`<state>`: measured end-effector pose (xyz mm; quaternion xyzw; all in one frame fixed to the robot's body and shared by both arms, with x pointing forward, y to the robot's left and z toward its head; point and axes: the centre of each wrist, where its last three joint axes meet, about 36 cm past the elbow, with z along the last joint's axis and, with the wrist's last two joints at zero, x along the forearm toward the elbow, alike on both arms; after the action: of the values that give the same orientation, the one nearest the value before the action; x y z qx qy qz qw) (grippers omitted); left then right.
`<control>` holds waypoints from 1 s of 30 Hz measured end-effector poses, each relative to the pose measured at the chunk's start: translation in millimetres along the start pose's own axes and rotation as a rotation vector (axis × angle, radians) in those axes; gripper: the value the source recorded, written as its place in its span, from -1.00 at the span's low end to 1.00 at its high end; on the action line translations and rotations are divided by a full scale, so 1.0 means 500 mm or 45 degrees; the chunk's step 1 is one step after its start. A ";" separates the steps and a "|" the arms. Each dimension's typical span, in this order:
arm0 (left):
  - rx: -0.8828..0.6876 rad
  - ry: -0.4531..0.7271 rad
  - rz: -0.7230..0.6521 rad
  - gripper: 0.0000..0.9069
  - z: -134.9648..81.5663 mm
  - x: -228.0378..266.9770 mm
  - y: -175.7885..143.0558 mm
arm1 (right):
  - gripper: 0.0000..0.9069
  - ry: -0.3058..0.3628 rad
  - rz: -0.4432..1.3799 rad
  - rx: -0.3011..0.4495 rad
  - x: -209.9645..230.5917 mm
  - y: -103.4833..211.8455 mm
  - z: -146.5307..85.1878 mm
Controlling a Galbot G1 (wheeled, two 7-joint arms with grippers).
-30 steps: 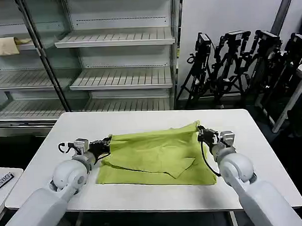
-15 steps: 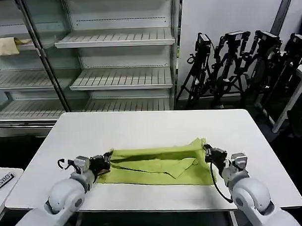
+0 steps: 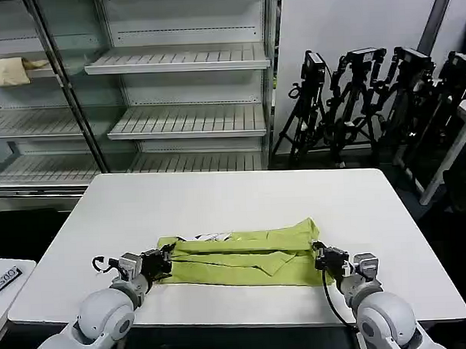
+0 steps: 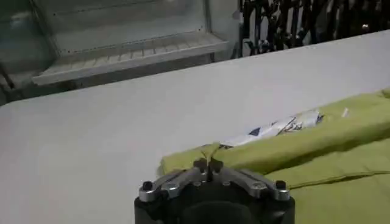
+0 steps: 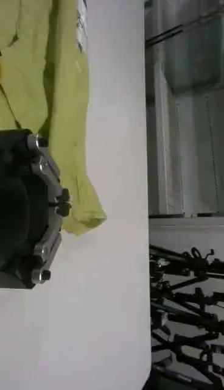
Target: Fold and organize the clothes.
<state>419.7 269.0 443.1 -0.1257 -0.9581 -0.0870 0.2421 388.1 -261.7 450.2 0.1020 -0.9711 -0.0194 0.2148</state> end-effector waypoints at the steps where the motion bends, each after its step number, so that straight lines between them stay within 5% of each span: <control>1: 0.002 -0.005 0.001 1.00 0.000 0.001 -0.001 | 1.00 0.001 -0.002 0.002 0.002 0.001 0.001; 17: 0.099 -0.075 -0.095 1.00 -0.006 0.033 -0.020 | 1.00 -0.023 0.046 0.010 0.058 0.002 0.005; 30: 0.244 -0.006 -0.167 1.00 0.030 0.026 -0.060 | 1.00 -0.031 0.094 -0.024 0.128 0.005 0.024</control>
<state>393.5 246.4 433.0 -0.0392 -0.9688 -0.0102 0.2447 326.0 -272.6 465.8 0.0637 -0.9765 -0.0219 0.2045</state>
